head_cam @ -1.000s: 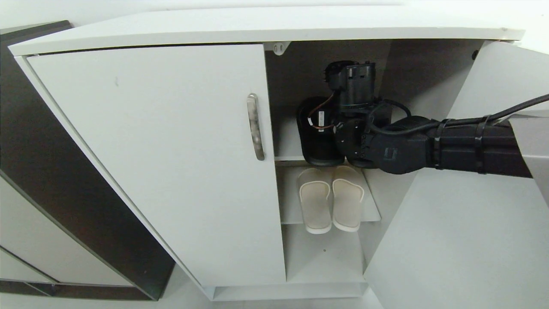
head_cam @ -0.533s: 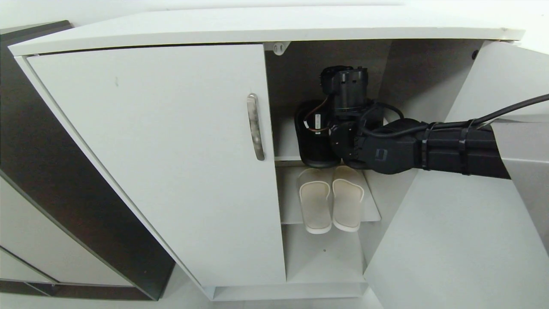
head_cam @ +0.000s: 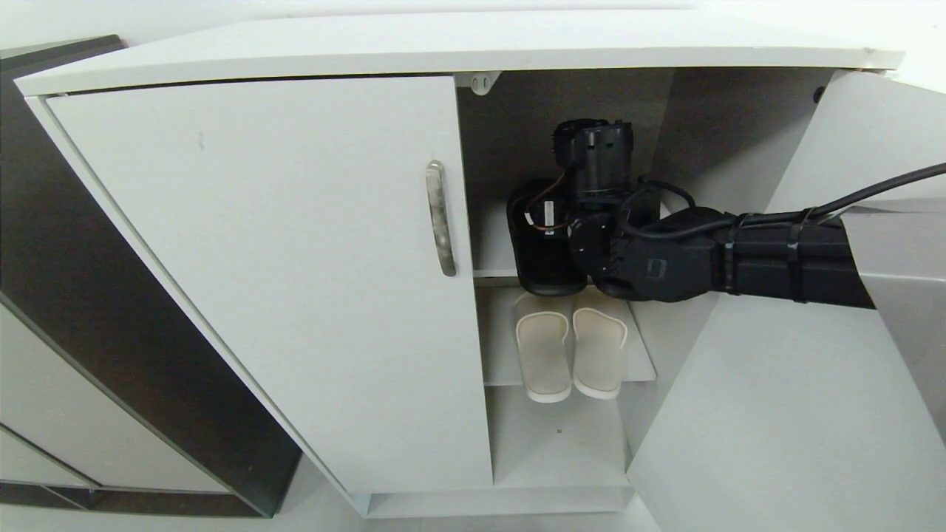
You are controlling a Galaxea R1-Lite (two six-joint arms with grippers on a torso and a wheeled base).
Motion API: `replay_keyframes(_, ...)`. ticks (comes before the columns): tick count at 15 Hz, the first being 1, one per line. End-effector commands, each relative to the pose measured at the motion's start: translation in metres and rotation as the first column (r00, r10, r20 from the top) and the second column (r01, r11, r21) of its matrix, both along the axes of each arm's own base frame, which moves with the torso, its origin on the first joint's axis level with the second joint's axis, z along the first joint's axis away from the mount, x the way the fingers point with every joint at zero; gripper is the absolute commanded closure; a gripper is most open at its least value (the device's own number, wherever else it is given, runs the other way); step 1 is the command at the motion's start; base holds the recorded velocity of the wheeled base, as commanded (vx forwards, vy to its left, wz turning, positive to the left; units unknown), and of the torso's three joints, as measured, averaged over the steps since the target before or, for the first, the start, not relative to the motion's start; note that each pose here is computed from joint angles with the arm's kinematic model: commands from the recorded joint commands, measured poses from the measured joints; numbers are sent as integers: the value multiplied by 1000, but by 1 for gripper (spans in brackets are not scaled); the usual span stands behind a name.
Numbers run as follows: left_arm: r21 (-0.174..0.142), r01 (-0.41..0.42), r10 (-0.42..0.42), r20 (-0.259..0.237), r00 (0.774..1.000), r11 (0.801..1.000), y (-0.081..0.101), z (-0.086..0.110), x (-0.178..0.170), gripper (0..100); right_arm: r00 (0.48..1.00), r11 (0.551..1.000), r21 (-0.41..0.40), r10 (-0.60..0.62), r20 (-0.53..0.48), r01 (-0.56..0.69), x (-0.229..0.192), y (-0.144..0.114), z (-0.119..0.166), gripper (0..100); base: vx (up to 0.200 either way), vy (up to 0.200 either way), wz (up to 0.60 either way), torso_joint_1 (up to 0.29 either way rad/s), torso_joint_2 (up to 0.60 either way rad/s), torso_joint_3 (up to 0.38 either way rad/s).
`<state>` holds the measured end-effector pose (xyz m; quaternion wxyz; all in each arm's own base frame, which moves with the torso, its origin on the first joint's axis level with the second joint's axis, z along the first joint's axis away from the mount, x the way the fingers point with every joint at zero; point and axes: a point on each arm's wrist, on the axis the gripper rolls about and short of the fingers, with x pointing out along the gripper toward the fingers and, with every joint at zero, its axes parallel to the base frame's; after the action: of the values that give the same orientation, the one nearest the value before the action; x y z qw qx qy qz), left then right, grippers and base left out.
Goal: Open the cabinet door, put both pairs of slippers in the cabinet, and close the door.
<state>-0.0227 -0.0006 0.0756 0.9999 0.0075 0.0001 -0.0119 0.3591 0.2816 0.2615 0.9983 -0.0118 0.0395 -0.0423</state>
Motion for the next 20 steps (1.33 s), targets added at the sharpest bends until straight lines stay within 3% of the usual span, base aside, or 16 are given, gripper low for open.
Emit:
replay_keyframes(1, 0, -1, 1, 0, 1000, 1000, 0, 0, 0, 100, 1000, 1000, 3, 6, 5, -6, -7, -1, 6, 0, 0, 0, 0, 0, 0, 0)
replay_keyframes(8, 0, 1, -1, 0, 1000, 1000, 0, 0, 0, 100, 996, 996, -23, 90, -25, -90, -90, -16, 24, 0, 0, 0, 0, 0, 0, 0)
replay_keyframes(11, 0, -1, 1, -1, 1000, 1000, 0, 0, 0, 100, 989, 989, -27, 147, -32, -148, -127, -27, 12, 0, 0, 0, 0, 0, 0, 0)
replay_keyframes(12, 0, -1, 1, 0, 1000, 1000, 0, 0, 0, 100, 986, 986, -25, 161, -30, -162, -135, -29, 7, 100, 0, 0, 0, 0, 0, 0)
replay_keyframes(17, 0, -1, 1, 0, 1000, 1000, 0, 0, 0, 100, 972, 972, -7, 233, -18, -233, -178, -50, -17, 100, 0, 0, 0, 0, 0, 0)
replay_keyframes(20, 0, -1, 1, 0, 1000, 1000, 0, 0, 0, 100, 971, 971, -19, 238, -26, -238, -180, -53, -27, 100, 0, 0, 0, 0, 0, 0)
